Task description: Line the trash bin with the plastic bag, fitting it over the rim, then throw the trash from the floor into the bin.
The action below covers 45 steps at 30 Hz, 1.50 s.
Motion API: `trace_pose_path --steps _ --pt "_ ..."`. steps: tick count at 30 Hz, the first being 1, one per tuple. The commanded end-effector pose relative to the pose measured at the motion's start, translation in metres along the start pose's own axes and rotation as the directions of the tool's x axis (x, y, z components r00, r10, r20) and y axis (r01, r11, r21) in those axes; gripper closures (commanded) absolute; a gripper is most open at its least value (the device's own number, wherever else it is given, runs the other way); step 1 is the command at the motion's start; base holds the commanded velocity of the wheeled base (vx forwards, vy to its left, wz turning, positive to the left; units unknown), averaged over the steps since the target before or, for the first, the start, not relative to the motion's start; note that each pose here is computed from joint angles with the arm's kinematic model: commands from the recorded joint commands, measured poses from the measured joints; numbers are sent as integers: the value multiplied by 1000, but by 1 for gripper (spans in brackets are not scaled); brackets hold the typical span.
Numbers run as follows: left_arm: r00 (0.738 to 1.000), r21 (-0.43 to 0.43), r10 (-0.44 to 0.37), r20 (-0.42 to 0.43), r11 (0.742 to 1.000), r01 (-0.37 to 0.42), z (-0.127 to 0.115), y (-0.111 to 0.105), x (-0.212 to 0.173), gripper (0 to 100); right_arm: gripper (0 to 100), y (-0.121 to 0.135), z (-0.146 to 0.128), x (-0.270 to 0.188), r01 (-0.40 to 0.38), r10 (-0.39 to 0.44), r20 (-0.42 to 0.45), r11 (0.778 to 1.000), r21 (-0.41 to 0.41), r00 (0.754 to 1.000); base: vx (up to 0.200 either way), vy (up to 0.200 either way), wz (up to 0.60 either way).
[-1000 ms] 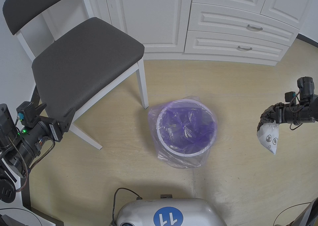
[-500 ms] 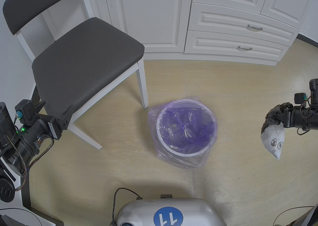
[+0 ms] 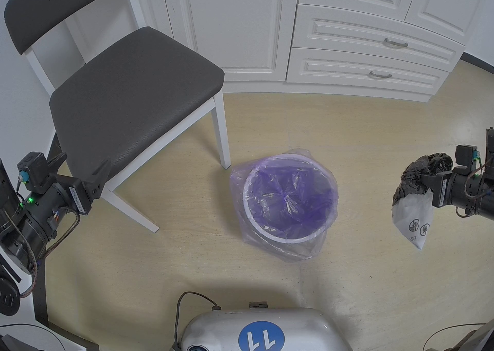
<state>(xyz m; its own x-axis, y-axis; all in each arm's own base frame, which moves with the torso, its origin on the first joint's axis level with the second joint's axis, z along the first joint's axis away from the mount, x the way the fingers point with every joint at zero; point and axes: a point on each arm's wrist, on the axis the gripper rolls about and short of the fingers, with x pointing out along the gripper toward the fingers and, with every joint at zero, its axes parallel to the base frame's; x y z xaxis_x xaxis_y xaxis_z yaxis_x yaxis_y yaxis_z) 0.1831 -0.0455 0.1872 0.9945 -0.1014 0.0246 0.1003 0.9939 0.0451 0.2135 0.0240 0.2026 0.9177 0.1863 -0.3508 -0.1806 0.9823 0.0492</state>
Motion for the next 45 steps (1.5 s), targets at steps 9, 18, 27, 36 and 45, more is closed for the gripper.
trace_pose_path --steps 9,18,27,36,45 --pt "999 -9 -6 51 1000 6 10 1 -9 0 100 38 -15 -35 -105 108 41 993 -58 993 0 0 0" --pt "998 -6 -6 57 1000 6 11 1 -9 0 100 67 -26 -17 -123 125 42 991 -52 991 0 0 0" --pt "998 -5 -13 59 1000 14 12 -1 -9 0 100 85 -37 -1 -165 172 128 984 -65 977 0 0 0" --pt "999 15 -12 53 1000 11 11 -1 -8 0 100 112 -45 26 -116 123 213 992 -42 969 0 0 0" --pt "999 17 -13 41 1000 12 9 -2 -5 0 100 127 -55 55 -120 116 311 993 -9 943 0 0 0"
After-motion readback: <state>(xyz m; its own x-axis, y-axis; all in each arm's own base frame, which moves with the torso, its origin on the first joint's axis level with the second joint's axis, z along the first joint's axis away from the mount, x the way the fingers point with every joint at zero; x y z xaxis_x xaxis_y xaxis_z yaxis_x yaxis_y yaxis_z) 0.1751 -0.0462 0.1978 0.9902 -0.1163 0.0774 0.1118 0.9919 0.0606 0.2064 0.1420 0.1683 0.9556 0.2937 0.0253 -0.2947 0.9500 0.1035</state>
